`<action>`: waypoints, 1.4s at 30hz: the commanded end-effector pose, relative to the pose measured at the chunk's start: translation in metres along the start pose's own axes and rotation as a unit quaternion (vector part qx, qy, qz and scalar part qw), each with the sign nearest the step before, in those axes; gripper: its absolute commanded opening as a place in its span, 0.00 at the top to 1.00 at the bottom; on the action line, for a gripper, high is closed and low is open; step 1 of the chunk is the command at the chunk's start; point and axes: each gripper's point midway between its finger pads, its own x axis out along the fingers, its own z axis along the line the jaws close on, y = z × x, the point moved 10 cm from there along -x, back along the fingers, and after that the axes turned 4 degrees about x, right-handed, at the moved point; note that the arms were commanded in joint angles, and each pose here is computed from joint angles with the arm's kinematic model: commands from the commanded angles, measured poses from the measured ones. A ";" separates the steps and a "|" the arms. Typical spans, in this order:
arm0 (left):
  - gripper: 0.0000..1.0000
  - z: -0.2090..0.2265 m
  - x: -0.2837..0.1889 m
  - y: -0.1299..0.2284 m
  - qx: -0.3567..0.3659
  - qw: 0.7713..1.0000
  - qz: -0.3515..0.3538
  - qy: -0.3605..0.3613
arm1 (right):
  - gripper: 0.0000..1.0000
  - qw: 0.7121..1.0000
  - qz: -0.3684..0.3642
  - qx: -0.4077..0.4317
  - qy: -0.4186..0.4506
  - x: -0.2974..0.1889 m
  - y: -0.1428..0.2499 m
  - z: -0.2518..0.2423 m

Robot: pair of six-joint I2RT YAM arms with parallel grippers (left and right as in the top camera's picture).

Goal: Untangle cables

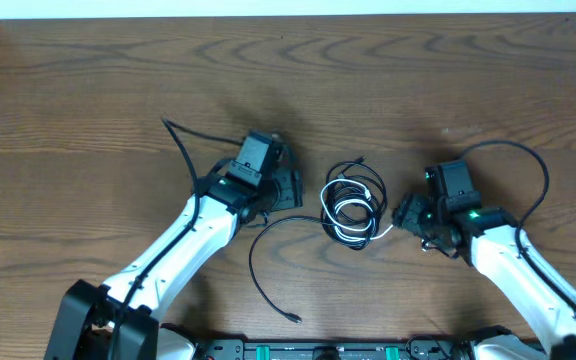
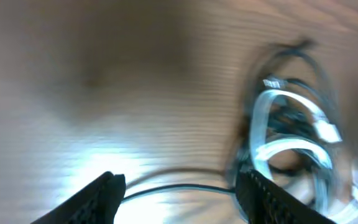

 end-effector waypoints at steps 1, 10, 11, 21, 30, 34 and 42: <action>0.37 0.019 0.000 -0.002 -0.103 0.990 -0.038 -0.093 | 0.32 0.995 0.009 -0.059 -0.081 -0.021 0.000 0.016; 0.37 0.033 -0.002 -0.008 -0.187 0.974 -0.054 -0.113 | 0.30 0.946 -0.036 -0.221 -0.233 -0.073 0.021 0.049; 0.37 0.037 -0.003 -0.008 -0.211 0.968 -0.059 -0.124 | 0.30 0.939 -0.040 -0.243 -0.241 -0.075 0.025 0.053; 0.37 0.093 -0.019 -0.006 -0.340 0.916 -0.041 -0.208 | 0.46 0.887 0.005 -0.400 -0.231 -0.052 0.082 0.088; 0.37 0.109 -0.026 0.001 -0.364 0.900 -0.015 -0.238 | 0.48 0.882 0.021 -0.451 -0.135 0.005 0.107 0.097; 0.37 0.109 -0.026 0.002 -0.365 0.901 -0.013 -0.235 | 0.50 0.883 0.028 -0.452 -0.125 0.016 0.107 0.101; 0.37 0.109 -0.026 0.002 -0.365 0.901 -0.013 -0.235 | 0.48 0.889 -0.027 -0.449 -0.087 0.016 0.097 0.103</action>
